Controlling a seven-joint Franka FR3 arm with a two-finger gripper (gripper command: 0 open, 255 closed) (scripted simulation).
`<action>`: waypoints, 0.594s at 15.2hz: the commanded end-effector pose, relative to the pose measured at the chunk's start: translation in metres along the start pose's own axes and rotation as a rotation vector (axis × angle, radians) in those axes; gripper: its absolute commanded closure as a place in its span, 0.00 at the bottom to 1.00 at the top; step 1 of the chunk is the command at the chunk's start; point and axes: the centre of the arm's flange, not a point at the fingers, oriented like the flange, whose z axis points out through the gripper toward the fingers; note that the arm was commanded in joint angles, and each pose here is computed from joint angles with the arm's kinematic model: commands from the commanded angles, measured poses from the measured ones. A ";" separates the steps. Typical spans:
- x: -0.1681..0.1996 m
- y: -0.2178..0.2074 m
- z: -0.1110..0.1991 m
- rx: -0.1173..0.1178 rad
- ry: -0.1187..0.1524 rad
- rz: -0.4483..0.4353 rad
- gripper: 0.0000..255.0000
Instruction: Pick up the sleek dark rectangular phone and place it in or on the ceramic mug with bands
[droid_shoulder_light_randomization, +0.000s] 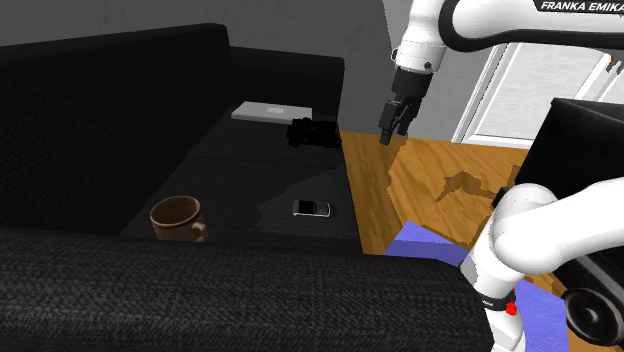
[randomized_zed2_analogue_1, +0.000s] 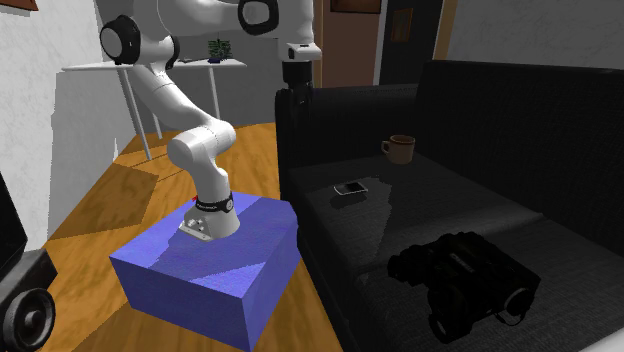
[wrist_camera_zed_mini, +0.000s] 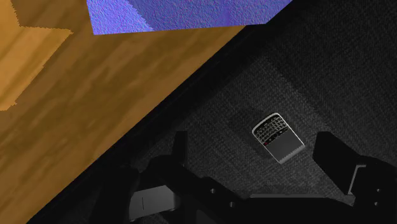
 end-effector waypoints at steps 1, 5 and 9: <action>0.000 0.000 0.000 0.000 0.000 0.000 0.00; 0.025 -0.017 0.044 0.001 0.000 -0.103 0.00; 0.047 -0.035 0.087 0.002 0.000 -0.206 0.00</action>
